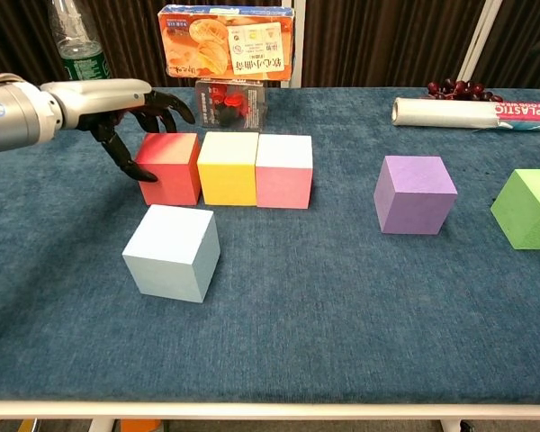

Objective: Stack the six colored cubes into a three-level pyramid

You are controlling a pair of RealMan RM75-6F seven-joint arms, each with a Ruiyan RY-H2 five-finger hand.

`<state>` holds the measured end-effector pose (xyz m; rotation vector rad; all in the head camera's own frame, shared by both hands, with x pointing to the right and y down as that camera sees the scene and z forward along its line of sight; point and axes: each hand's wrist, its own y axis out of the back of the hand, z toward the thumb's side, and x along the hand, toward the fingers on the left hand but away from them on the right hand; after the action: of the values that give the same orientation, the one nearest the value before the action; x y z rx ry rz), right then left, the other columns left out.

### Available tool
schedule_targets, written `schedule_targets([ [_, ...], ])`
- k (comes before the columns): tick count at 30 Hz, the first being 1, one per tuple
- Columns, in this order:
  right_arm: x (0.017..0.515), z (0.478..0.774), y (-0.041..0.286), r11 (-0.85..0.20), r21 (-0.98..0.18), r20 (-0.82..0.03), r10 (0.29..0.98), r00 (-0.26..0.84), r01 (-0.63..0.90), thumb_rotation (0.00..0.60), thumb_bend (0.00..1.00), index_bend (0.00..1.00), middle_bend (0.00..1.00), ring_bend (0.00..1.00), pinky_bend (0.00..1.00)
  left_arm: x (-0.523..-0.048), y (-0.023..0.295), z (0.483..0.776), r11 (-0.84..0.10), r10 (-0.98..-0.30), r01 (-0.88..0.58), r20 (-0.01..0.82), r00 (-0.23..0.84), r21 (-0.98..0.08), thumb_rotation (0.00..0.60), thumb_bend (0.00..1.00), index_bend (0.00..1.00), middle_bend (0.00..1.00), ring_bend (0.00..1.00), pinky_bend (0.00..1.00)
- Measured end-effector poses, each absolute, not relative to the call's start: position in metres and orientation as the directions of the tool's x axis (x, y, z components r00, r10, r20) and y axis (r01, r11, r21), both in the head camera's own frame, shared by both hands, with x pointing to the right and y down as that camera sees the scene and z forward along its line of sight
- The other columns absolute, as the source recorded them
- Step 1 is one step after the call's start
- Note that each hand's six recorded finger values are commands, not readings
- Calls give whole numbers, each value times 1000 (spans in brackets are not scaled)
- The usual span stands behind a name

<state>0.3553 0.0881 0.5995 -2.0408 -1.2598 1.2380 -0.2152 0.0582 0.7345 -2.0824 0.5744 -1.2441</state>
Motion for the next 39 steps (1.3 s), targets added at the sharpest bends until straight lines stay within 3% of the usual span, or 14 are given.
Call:
schedule_targets([
  [8,358,599,88,-484,-733,-460,870,177,477,600,113,0,248,0,0,-210,57,737,-689,-655,-43,596,464,-724,600,134,175,401,312,232],
  [28,363,600,88,-477,-734,-460,873,162,483,600,111,0,248,0,0,-201,54,737,-692,-634,-17,596,493,-722,600,134,176,404,312,226],
  [39,364,600,89,-475,-734,-460,874,159,486,600,112,0,248,0,0,-200,54,737,-693,-634,-24,594,495,-720,600,130,176,327,297,219],
])
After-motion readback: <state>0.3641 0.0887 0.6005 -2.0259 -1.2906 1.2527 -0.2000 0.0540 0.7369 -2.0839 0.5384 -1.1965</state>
